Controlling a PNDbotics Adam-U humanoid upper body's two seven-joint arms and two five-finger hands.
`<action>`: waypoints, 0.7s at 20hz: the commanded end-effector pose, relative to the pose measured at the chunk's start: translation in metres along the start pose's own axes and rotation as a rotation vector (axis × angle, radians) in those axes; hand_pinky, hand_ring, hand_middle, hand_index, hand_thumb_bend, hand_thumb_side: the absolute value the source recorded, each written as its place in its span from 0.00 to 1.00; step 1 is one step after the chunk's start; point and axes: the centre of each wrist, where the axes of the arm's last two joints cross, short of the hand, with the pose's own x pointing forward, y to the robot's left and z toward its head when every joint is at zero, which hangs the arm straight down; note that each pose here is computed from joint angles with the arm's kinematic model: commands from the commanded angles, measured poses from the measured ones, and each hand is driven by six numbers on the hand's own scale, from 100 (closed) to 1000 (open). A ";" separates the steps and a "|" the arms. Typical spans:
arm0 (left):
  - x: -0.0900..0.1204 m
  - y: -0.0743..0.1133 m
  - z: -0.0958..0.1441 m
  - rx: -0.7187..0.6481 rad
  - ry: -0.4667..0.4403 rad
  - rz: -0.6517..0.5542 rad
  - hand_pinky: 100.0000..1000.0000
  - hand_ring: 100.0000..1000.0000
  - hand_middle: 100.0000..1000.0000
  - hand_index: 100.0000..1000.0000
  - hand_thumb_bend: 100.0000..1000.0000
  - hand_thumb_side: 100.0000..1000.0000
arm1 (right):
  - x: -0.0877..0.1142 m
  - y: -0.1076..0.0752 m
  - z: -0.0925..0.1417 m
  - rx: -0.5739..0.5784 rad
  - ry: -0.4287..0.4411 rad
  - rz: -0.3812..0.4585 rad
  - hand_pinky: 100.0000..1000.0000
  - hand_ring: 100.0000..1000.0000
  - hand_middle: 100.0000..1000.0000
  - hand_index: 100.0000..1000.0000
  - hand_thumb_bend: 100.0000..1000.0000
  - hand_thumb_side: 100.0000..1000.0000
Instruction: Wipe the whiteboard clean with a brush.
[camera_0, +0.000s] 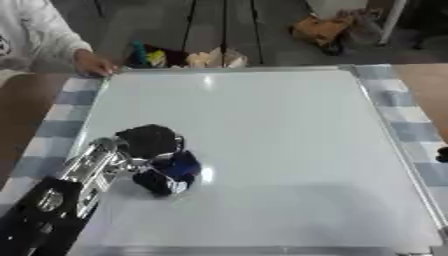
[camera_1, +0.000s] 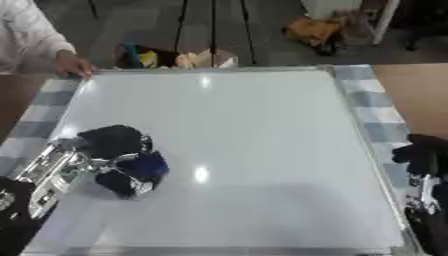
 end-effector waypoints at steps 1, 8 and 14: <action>0.007 0.011 0.000 0.017 -0.026 -0.036 0.38 0.43 0.22 0.38 0.00 0.74 | 0.004 -0.006 -0.006 0.002 -0.027 0.011 0.42 0.48 0.36 0.64 0.00 0.63; 0.016 0.015 0.000 0.022 -0.052 -0.058 0.38 0.43 0.22 0.38 0.00 0.73 | 0.004 -0.008 -0.006 0.001 -0.029 0.012 0.42 0.48 0.36 0.64 0.00 0.64; 0.028 0.021 -0.004 0.050 -0.115 -0.066 0.37 0.43 0.22 0.37 0.00 0.72 | 0.004 -0.008 -0.006 -0.001 -0.027 0.008 0.42 0.48 0.36 0.64 0.00 0.64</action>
